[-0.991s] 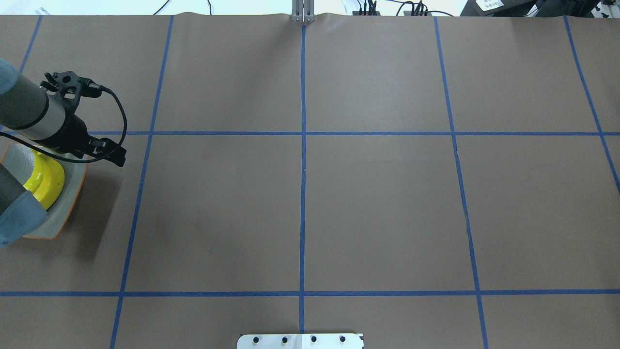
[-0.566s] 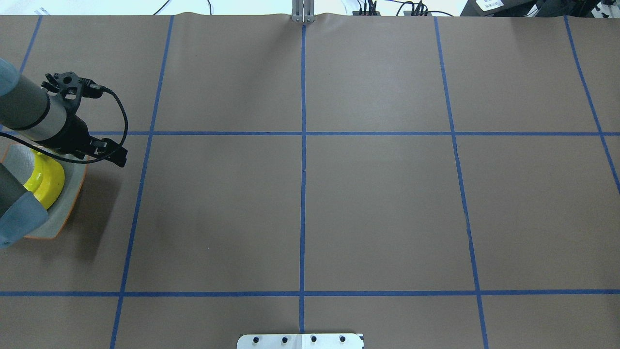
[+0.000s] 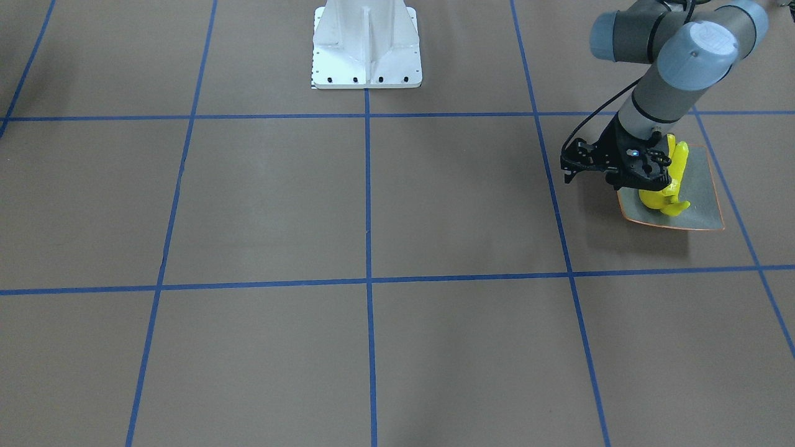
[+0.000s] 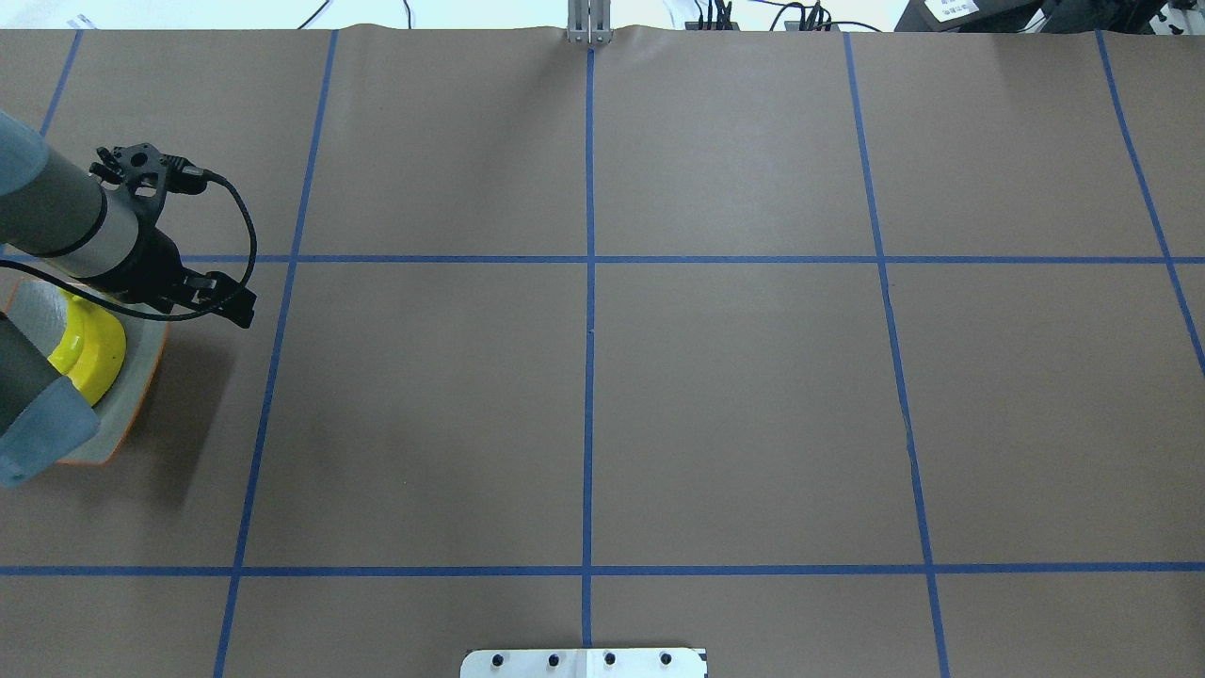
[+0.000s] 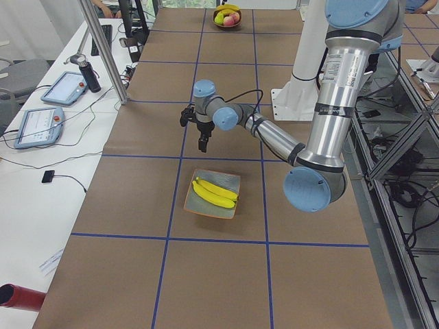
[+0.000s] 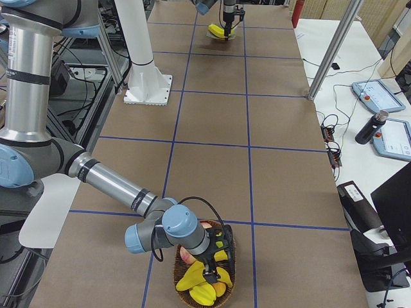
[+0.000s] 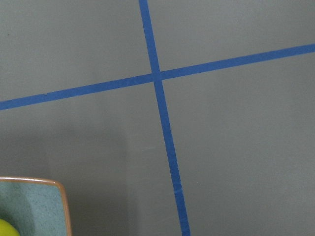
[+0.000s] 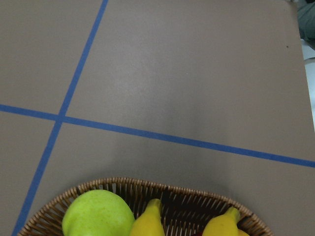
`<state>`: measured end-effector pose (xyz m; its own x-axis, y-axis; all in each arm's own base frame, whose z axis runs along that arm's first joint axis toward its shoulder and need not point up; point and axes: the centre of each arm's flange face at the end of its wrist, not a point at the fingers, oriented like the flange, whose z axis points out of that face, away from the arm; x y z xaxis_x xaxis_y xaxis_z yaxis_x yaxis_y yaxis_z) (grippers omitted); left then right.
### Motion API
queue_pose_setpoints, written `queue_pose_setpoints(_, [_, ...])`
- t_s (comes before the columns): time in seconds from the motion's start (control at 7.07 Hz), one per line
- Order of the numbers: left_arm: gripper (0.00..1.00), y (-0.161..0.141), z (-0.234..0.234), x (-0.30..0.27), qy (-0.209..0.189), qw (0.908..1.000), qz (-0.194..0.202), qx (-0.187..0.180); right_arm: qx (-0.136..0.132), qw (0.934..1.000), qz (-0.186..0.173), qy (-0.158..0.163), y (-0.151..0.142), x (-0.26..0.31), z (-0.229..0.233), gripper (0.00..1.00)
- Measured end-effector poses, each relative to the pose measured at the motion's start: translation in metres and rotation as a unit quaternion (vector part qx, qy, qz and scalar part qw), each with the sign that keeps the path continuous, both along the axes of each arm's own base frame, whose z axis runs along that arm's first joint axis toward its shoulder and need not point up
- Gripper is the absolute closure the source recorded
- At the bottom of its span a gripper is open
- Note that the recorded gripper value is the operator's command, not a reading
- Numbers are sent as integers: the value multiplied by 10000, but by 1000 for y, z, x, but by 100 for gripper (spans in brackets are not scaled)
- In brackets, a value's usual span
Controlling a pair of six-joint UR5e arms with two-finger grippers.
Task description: Transfer all bananas from basket to plate
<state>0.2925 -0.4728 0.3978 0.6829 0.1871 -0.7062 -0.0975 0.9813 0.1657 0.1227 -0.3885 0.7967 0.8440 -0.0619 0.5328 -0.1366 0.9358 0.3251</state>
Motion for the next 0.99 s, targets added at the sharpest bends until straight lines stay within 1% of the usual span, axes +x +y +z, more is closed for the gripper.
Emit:
queue_pose_setpoints(0.28, [0, 0, -1, 0, 1, 10000, -3, 7, -351, 9991, 105, 229, -10, 5, 9, 7])
queue_pose_setpoints(0.42, [0, 0, -1, 0, 1, 10000, -2, 10, -499, 9982, 87, 316, -13, 3, 13, 8])
queue_pose_setpoints(0.57, [0, 0, -1, 0, 0, 10000, 1, 11, -679, 9971, 13, 350, -22, -5, 14, 8])
queue_pose_setpoints(0.85, [0, 1, -1, -1, 5, 10000, 1, 17, -1056, 9934, -135, 433, -55, -21, 5, 11])
queue_pose_setpoints(0.99, [0, 1, -2, -1, 11, 10000, -1, 22, -1135, 9918, -175, 559, -62, -24, 4, 12])
